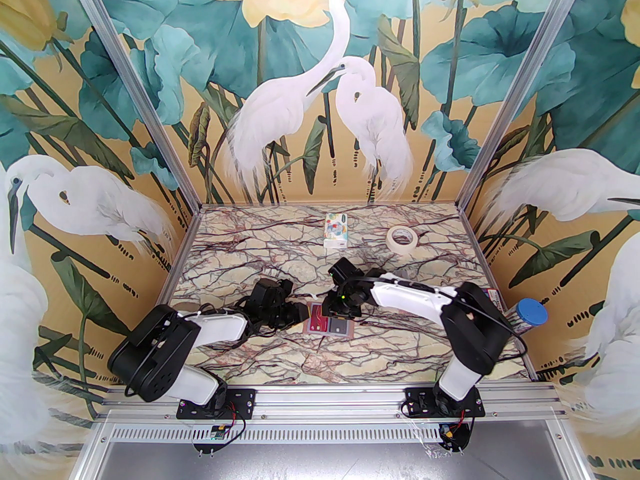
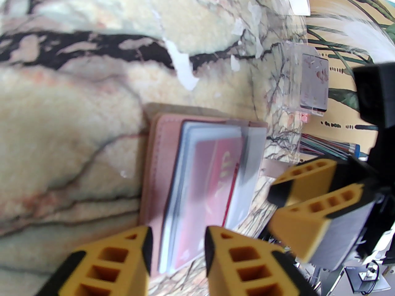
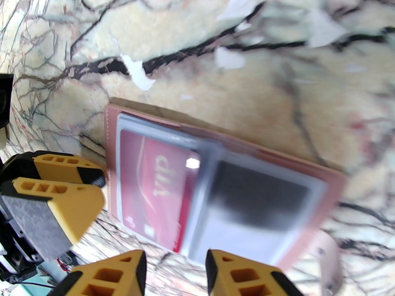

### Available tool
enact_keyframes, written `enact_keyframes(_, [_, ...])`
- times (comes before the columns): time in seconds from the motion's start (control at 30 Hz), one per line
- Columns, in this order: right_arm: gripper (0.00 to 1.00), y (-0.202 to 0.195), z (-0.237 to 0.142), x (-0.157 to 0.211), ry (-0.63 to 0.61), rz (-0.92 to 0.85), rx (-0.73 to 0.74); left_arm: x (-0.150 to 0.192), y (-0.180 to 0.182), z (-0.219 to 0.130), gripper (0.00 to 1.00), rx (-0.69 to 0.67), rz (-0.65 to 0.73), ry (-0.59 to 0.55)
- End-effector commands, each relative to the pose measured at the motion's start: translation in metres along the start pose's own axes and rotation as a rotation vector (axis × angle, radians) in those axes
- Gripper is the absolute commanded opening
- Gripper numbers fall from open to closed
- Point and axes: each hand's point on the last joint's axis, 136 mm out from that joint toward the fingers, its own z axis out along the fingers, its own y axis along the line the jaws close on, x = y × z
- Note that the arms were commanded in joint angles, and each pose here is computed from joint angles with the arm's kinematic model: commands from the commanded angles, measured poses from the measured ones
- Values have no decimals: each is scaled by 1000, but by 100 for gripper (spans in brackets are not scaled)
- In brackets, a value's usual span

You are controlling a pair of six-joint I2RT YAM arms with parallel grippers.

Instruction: Put the credit cards into the card holder

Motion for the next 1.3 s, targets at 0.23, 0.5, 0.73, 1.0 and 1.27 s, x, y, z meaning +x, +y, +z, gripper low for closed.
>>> enact_keyframes(0.23, [48, -41, -59, -6, -138, -64, 260, -5, -3, -21, 39, -56, 31, -62])
enact_keyframes(0.5, [52, -70, -62, 0, -116, -38, 390, -9, 1, -33, 41, -102, 42, -100])
enact_keyframes(0.73, [48, -72, -43, 6, -66, -20, 376, -7, 7, -32, 41, -112, 34, -98])
enact_keyframes(1.0, [30, -75, -31, 8, -42, -7, 377, -5, 9, -28, 41, -106, 27, -88])
enact_keyframes(1.27, [22, -80, -26, 12, -27, 4, 388, -4, 10, -27, 41, -105, 25, -82])
